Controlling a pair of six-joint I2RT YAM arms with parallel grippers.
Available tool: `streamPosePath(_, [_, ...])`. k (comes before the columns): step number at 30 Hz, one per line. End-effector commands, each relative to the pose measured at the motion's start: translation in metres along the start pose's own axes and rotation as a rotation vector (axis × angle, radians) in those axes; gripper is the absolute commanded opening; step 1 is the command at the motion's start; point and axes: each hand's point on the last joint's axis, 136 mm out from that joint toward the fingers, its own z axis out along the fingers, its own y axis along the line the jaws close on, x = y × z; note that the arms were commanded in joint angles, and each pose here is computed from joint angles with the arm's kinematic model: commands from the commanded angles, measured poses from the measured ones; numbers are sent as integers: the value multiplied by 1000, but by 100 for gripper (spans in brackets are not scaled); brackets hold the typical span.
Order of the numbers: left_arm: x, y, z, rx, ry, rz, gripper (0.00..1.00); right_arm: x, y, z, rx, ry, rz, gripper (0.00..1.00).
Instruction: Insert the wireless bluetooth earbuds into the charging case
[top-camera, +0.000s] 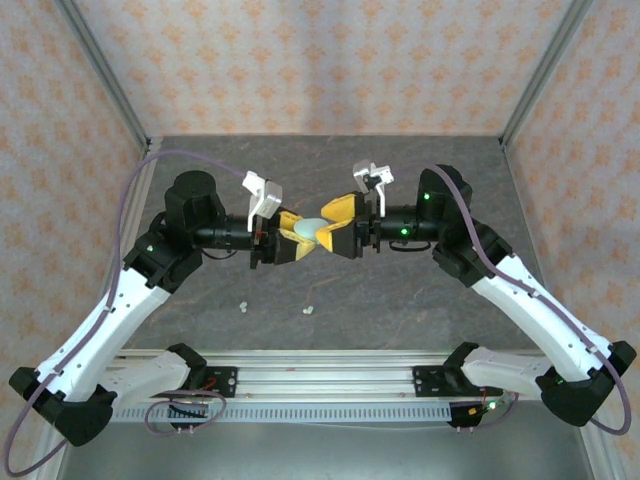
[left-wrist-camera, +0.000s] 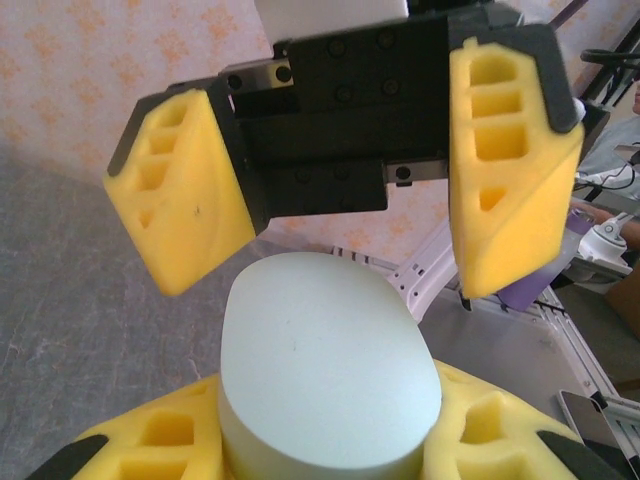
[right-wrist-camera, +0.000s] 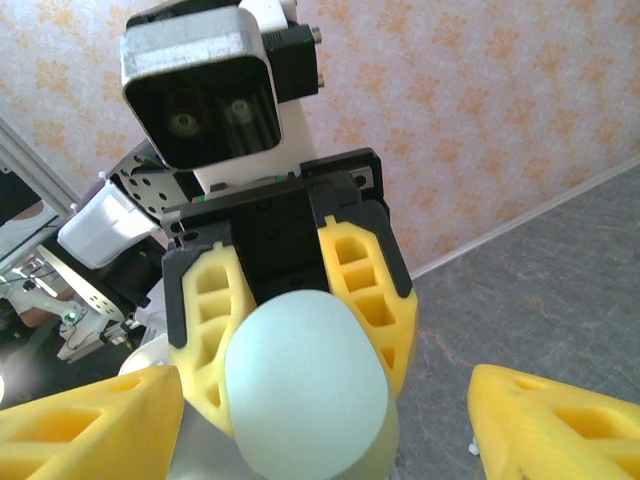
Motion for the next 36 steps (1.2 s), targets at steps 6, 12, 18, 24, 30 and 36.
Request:
streamPosePath(6, [-13,-12,0,53,-6,12,22,1,12,-2,-44,14,-63,75])
streamPosePath(12, [-15,-13,0,58,-9,6,22,3,10,1,-46,41,-80,75])
streamPosePath(18, [-15,-12,2,65,-5,-3,22,4,7,2,-27,52,-98,72])
streamPosePath(24, [-14,-13,3,73,0,-3,22,-4,0,3,12,39,-87,49])
streamPosePath(30, [-13,-15,3,73,4,4,22,-11,-4,4,38,14,-59,36])
streamPosePath(36, [-12,-15,3,73,6,9,22,-19,-6,5,48,-29,-12,34])
